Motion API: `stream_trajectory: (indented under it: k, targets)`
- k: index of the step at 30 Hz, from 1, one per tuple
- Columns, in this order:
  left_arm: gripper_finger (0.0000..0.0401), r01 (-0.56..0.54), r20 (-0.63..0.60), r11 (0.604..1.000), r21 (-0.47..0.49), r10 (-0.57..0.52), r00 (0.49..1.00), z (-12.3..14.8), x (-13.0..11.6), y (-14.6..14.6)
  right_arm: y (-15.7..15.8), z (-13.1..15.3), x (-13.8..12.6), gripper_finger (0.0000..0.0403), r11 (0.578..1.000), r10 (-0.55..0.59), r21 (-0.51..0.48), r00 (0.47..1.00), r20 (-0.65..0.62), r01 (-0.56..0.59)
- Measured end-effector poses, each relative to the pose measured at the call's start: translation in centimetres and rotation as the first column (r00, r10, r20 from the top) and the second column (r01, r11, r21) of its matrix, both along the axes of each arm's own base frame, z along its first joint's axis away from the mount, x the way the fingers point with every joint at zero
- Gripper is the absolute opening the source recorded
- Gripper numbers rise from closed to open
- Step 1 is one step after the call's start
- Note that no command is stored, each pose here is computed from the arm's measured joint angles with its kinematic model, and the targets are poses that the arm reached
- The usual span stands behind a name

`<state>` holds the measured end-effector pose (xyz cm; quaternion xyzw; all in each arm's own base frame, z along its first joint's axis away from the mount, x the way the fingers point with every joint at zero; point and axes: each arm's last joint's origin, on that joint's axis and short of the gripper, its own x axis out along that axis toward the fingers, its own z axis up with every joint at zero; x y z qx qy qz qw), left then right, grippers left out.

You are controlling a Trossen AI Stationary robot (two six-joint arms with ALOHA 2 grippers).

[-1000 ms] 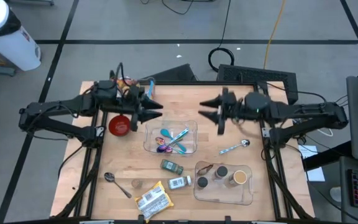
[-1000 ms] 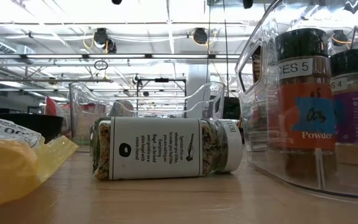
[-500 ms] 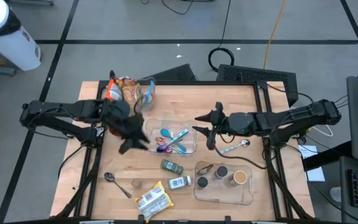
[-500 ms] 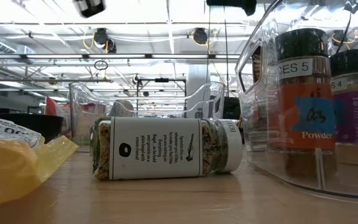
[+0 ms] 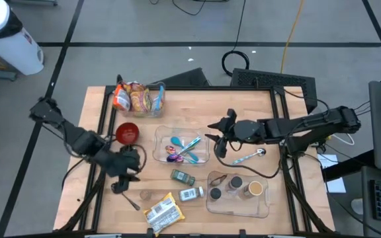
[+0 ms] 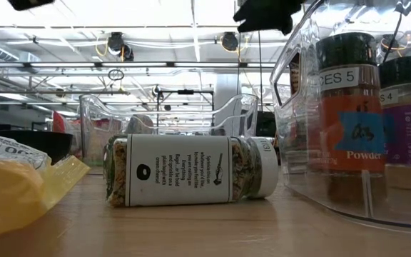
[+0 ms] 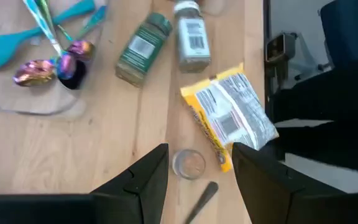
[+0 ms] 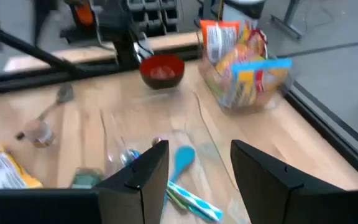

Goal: Pick & Place Food Item
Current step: Put the brown seasoning bottle into the bottom transparent bin

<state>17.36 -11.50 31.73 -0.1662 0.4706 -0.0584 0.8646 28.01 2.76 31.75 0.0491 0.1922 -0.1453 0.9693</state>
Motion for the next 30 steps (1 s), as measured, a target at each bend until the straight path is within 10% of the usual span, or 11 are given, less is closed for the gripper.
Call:
stream_trajectory:
  k: [15, 30]
  targets:
    - [0.0184, 0.114, -0.215, 0.986, 0.125, -0.085, 0.973, -6.2, 2.9, -5.6, 1.6, -0.4, -0.4, 0.0164, 0.993, 0.065, 0.101, 0.997, -0.034, -0.062]
    - [0.0184, -0.162, -0.295, 0.986, 0.031, 0.163, 0.942, -6.6, 4.5, -3.9, 4.3, -1.0, -1.3, 0.0164, 0.979, 0.185, 0.102, 0.978, -0.097, -0.175]
